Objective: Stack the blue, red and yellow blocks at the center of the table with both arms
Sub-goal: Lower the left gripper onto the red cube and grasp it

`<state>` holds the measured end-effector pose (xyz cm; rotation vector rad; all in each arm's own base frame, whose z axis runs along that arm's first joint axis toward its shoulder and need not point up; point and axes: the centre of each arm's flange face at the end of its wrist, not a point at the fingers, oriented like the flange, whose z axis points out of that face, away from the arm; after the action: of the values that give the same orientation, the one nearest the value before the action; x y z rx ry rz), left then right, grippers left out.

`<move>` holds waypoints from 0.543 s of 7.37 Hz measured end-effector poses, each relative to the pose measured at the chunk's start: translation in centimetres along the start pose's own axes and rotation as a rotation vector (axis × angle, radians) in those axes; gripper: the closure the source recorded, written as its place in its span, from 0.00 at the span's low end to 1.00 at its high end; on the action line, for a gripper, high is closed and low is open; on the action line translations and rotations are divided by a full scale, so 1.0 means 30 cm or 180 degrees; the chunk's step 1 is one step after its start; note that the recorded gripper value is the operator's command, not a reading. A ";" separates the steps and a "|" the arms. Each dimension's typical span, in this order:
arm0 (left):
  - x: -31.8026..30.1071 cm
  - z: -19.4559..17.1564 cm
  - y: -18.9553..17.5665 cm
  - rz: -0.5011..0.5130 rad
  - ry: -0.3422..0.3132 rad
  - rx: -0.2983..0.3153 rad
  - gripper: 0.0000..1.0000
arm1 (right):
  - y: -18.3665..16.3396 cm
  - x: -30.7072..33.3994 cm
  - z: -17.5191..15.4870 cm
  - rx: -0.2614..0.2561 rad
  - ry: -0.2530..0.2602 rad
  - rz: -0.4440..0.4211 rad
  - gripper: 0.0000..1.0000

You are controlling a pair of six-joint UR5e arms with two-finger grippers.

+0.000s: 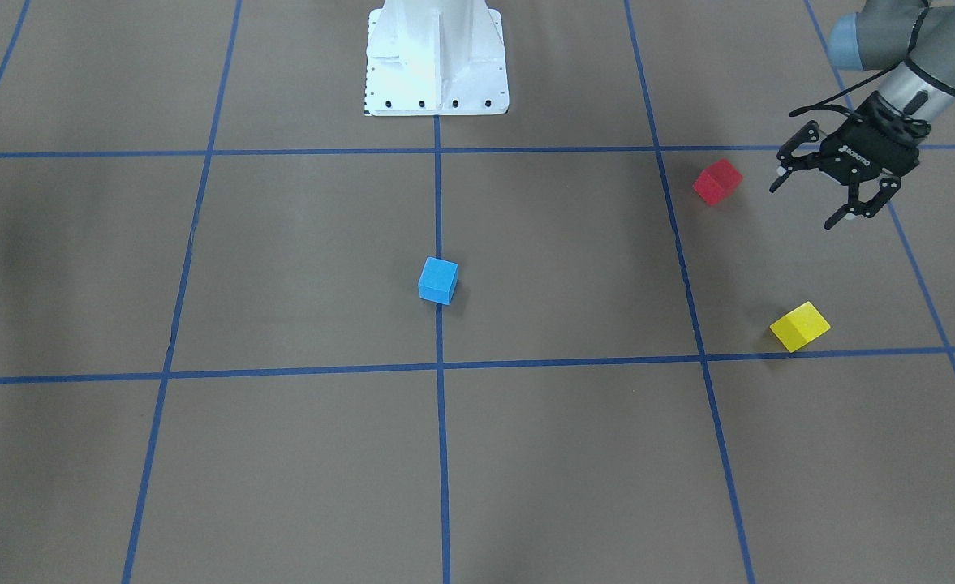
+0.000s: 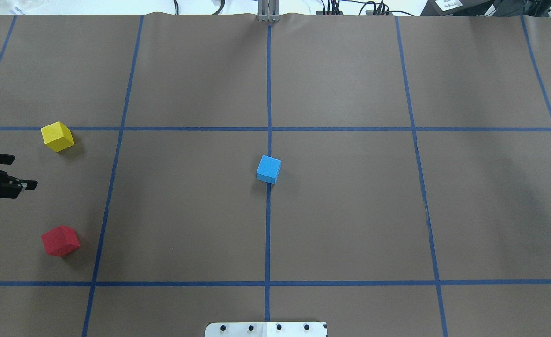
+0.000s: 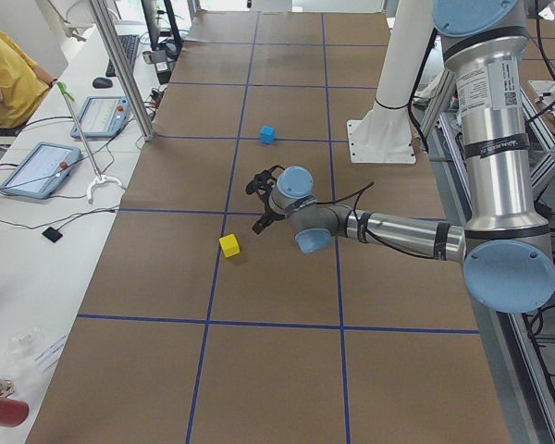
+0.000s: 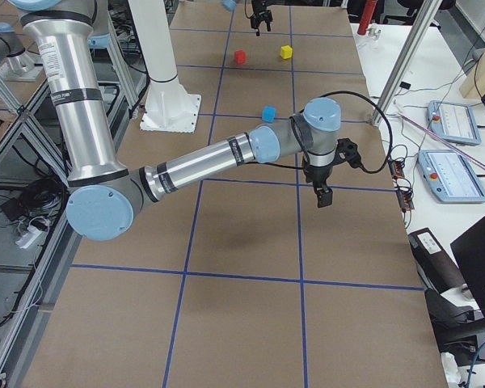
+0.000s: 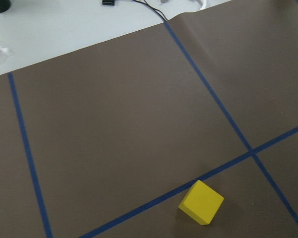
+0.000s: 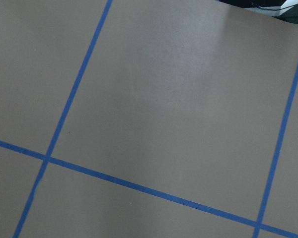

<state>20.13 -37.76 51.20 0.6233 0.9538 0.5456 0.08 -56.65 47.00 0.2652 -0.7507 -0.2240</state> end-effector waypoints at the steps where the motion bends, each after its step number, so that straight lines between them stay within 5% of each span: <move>1: 0.079 0.035 0.045 0.0104 0.0038 -0.0100 0.00 | 0.043 0.042 0.009 -0.0031 0.0011 0.0049 0.00; 4: 0.218 0.135 0.137 0.0335 0.0093 -0.0314 0.00 | 0.144 0.136 0.027 -0.0100 0.0036 0.0178 0.00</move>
<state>26.12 -31.47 52.10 0.5802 0.9194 0.6931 2.87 -53.91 51.54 0.2153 -0.7418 -0.1810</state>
